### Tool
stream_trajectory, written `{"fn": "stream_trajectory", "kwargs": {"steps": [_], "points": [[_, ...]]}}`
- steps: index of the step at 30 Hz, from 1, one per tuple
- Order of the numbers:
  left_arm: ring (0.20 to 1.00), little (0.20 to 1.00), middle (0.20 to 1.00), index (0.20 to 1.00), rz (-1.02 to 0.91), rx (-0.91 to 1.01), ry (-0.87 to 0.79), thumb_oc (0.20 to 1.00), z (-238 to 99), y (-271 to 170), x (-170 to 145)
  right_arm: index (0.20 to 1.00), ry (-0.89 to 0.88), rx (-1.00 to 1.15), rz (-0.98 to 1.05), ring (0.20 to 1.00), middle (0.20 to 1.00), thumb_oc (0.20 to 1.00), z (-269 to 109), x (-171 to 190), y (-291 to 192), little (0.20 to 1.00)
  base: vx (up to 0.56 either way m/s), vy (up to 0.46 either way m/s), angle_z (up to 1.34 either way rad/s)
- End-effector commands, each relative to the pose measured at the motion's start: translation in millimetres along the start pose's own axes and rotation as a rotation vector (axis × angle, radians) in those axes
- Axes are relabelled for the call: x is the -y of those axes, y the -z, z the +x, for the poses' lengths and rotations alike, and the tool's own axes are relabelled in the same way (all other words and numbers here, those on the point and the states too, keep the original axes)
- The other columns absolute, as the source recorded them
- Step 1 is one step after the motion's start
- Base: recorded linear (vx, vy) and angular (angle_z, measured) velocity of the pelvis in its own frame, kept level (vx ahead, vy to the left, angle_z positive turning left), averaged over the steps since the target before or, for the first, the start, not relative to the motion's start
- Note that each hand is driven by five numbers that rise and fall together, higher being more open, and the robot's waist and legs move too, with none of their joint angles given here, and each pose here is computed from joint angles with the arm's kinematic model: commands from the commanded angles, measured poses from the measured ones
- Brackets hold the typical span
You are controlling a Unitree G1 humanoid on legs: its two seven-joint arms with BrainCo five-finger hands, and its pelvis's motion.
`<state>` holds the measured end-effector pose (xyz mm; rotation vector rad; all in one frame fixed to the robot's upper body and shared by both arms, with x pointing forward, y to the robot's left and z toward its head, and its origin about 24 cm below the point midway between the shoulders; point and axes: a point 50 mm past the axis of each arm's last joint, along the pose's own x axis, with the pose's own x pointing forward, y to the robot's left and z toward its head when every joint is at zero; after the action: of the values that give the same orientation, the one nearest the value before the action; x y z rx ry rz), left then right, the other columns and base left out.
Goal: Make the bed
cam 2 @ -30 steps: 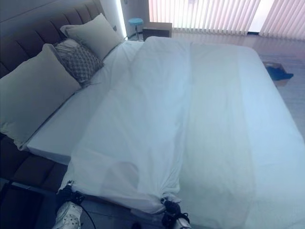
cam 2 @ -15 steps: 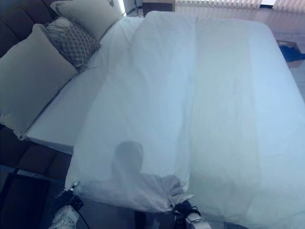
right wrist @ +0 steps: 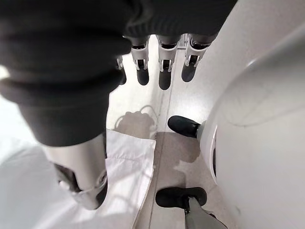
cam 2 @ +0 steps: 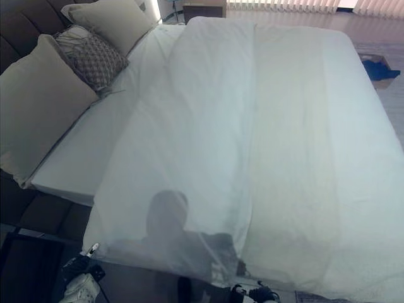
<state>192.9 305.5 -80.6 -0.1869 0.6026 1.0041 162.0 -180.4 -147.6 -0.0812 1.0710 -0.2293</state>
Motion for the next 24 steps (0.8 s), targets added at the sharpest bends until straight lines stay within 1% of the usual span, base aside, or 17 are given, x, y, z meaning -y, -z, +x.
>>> {"fn": "stream_trajectory", "kwargs": {"steps": [1, 2, 5, 7, 8, 10, 11, 13, 16, 18, 19, 20, 22, 23, 24], "points": [[1.0, 1.0, 1.0, 1.0, 0.037, 0.076, -0.04, 1.0, 4.4, -16.6, -1.6, 1.0, -0.003, 0.003, 0.064, 1.0, 1.0, 1.0, -1.5, -14.4, -3.8, 1.0, 0.0, 0.0, 0.0], [1.0, 1.0, 1.0, 1.0, 0.021, 0.069, -0.049, 1.0, 4.0, -14.7, -3.1, 1.0, 0.009, 0.002, 0.107, 1.0, 1.0, 1.0, -1.7, -13.5, -3.2, 1.0, 0.0, 0.0, 0.0], [1.0, 1.0, 1.0, 1.0, 0.021, 0.068, -0.058, 1.0, 3.7, -13.8, -4.5, 1.0, 0.021, 0.008, 0.146, 1.0, 1.0, 1.0, -2.1, -12.9, -3.5, 1.0, 0.01, -0.005, -0.01], [1.0, 1.0, 1.0, 1.0, 0.014, 0.09, -0.084, 1.0, 2.6, -16.9, -6.0, 1.0, 0.052, 0.047, 0.204, 1.0, 1.0, 1.0, -3.2, -12.1, -10.4, 1.0, 0.02, -0.018, -0.04], [1.0, 1.0, 1.0, 1.0, 0.002, 0.134, -0.091, 1.0, 1.0, -25.1, -4.2, 1.0, 0.053, 0.114, 0.205, 1.0, 1.0, 1.0, -5.0, -13.2, -24.1, 1.0, 0.0, 0.0, 0.0], [1.0, 1.0, 1.0, 1.0, -0.025, 0.33, -0.07, 1.0, -11.0, -59.5, 3.1, 1.0, 0.014, 0.41, 0.195, 1.0, 1.0, 1.0, -23.0, -14.2, -78.5, 1.0, -0.03, -0.013, 0.0], [1.0, 1.0, 1.0, 1.0, -0.057, 0.48, 0.0, 1.0, -29.1, -81.8, 12.4, 1.0, -0.026, 0.567, 0.126, 1.0, 1.0, 1.0, -36.8, -10.7, -104.8, 1.0, -0.06, -0.033, 0.0], [1.0, 1.0, 1.0, 1.0, -0.14, 0.497, 0.145, 1.0, -35.9, -86.6, 19.1, 1.0, -0.092, 0.764, 0.051, 1.0, 1.0, 1.0, -57.4, -5.9, -140.6, 1.0, -0.04, -0.04, 0.07], [1.0, 1.0, 1.0, 1.0, -0.283, 0.513, 0.364, 1.0, -49.3, -105.8, 34.4, 1.0, -0.185, 0.915, 0.063, 1.0, 1.0, 1.0, -81.4, -10.3, -174.9, 1.0, 0.01, -0.051, 0.11], [1.0, 1.0, 1.0, 1.0, -0.382, 0.556, 0.581, 1.0, -68.2, -127.0, 51.4, 1.0, -0.279, 1.048, 0.075, 1.0, 1.0, 1.0, -105.7, -16.8, -202.1, 1.0, 0.02, -0.055, 0.12], [1.0, 1.0, 1.0, 1.0, -0.383, 0.556, 0.581, 1.0, -68.2, -127.1, 51.4, 1.0, -0.279, 1.048, 0.075, 1.0, 1.0, 1.0, -105.7, -16.7, -202.3, 1.0, -0.03, -0.082, 0.05], [1.0, 1.0, 1.0, 1.0, -0.443, 0.526, 0.783, 1.0, -83.5, -134.4, 74.6, 1.0, -0.358, 1.152, 0.068, 1.0, 1.0, 1.0, -126.8, -22.7, -223.5, 1.0, -0.07, -0.097, 0.02], [1.0, 1.0, 1.0, 1.0, -0.484, 0.559, 0.942, 1.0, -104.5, -152.7, 97.9, 1.0, -0.47, 1.229, 0.116, 1.0, 1.0, 1.0, -147.0, -33.6, -245.4, 1.0, -0.09, -0.102, 0.19], [1.0, 1.0, 1.0, 1.0, -0.484, 0.559, 0.942, 1.0, -104.5, -152.7, 97.9, 1.0, -0.47, 1.229, 0.116, 1.0, 1.0, 1.0, -147.0, -33.6, -245.4, 1.0, -0.06, -0.059, 0.38], [1.0, 1.0, 1.0, 1.0, -0.507, 0.612, 1.054, 1.0, -124.4, -173.5, 113.9, 1.0, -0.555, 1.294, 0.117, 1.0, 1.0, 1.0, -166.7, -43.7, -265.1, 1.0, -0.01, -0.021, 0.32]]}}
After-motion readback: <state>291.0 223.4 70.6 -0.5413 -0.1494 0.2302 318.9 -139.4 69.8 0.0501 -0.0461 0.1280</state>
